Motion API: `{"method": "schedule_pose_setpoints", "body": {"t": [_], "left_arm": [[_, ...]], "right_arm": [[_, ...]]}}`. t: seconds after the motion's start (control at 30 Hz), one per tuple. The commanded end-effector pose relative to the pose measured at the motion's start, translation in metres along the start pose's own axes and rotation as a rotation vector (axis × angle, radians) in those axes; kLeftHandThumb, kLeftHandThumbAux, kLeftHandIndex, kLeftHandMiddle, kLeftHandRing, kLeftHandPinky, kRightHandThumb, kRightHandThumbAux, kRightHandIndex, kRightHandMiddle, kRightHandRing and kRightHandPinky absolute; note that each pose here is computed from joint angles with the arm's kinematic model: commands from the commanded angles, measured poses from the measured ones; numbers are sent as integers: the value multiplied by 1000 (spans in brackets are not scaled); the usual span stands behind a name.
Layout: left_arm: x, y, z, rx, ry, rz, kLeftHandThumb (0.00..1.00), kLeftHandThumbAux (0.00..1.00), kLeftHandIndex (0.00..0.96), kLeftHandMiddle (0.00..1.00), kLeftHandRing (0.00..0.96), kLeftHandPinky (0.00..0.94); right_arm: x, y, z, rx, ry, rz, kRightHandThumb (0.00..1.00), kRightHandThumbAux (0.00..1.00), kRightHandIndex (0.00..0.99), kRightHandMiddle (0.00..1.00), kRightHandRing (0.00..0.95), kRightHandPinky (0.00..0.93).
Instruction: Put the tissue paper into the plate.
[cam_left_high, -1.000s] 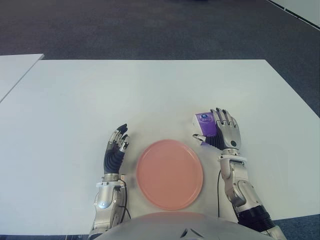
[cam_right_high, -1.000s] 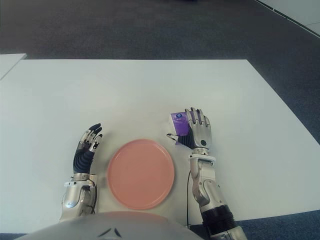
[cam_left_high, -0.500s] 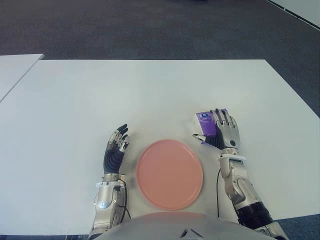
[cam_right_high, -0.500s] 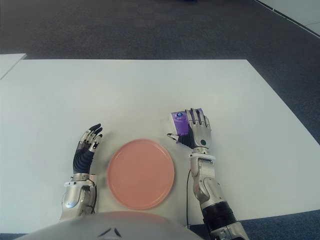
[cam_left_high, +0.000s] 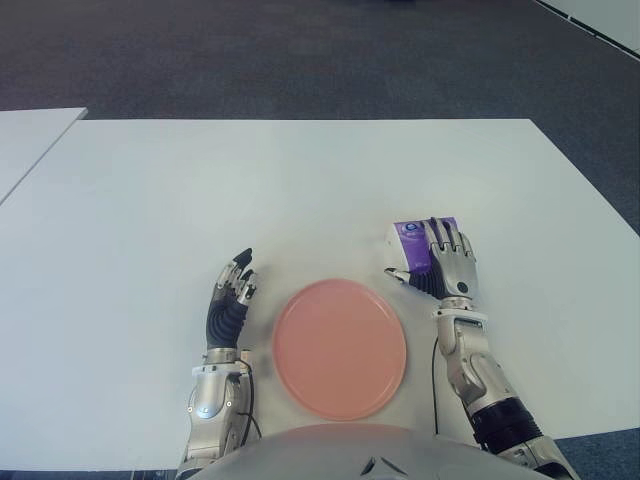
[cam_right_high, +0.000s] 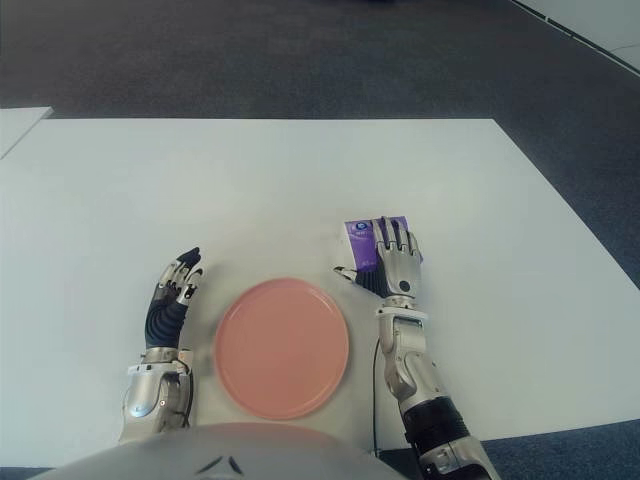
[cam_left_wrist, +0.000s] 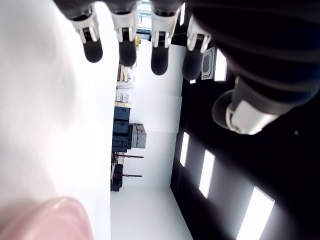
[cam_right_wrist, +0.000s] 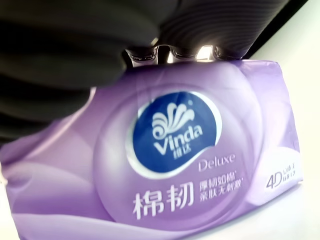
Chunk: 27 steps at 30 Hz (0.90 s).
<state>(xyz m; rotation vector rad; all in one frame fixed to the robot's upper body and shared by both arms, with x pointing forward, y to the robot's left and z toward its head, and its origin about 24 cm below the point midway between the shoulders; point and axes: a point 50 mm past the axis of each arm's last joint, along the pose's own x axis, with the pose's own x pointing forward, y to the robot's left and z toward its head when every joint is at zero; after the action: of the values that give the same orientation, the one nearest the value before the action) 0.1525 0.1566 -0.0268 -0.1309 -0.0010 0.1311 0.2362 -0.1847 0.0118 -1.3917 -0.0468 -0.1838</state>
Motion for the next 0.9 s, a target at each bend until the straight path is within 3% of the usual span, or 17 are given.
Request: {"method": "schedule_pose_setpoints", "body": {"t": [0.03,0.23,0.9], "left_arm": [[-32,8,-32,3,238,57,109,539,210,147,112,119],[-31,8,-30,2,243,71,122,546,205,144,111,114],[-27,7,-24,9,222,55,113,535,195,143,95,91]], "right_arm": [[-6,13,-6,5,17,66,178,422,19,45,0,0],[-6,26,-14,7,35,93,178,432,25,46,5,0],[1,43,-23,33,108,199,130,448,16,22,0,0]]}}
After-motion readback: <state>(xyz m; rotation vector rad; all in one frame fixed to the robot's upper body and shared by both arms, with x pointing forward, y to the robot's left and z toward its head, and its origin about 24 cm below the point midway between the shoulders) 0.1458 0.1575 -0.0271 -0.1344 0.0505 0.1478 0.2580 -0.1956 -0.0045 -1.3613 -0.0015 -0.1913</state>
